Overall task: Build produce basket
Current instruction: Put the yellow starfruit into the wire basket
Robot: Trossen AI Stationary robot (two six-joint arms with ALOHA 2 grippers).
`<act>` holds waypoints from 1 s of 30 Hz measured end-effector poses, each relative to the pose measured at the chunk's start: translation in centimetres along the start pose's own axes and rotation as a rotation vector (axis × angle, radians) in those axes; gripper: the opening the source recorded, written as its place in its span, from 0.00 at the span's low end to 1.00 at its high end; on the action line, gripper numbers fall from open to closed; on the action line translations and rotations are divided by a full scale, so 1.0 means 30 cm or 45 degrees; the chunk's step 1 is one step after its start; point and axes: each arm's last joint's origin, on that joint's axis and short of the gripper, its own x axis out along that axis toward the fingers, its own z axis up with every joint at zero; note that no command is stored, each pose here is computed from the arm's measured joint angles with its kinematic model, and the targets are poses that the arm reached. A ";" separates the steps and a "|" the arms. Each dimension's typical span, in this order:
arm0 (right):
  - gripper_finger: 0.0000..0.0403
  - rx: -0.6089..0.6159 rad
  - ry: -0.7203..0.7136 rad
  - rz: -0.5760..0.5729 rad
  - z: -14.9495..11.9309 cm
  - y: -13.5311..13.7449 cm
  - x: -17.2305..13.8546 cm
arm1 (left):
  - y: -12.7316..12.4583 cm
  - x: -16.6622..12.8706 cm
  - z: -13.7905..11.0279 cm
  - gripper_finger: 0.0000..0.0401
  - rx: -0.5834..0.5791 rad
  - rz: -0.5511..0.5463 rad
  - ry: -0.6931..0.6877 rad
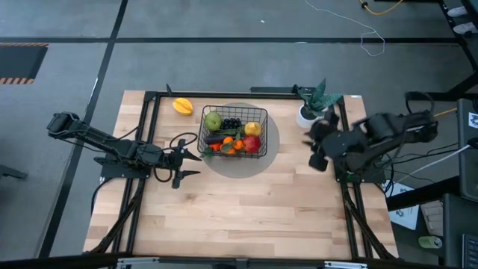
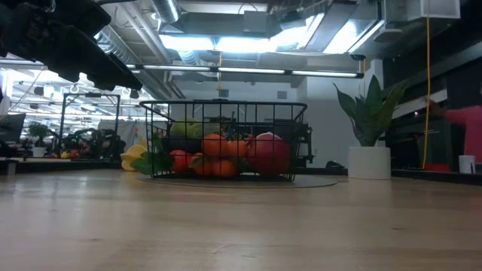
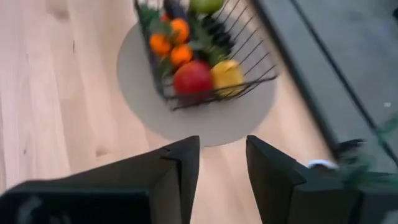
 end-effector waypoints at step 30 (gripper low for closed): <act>0.30 -0.097 -1.173 0.490 -0.513 0.058 0.420 | 0.000 0.000 0.000 0.53 0.003 0.008 -0.002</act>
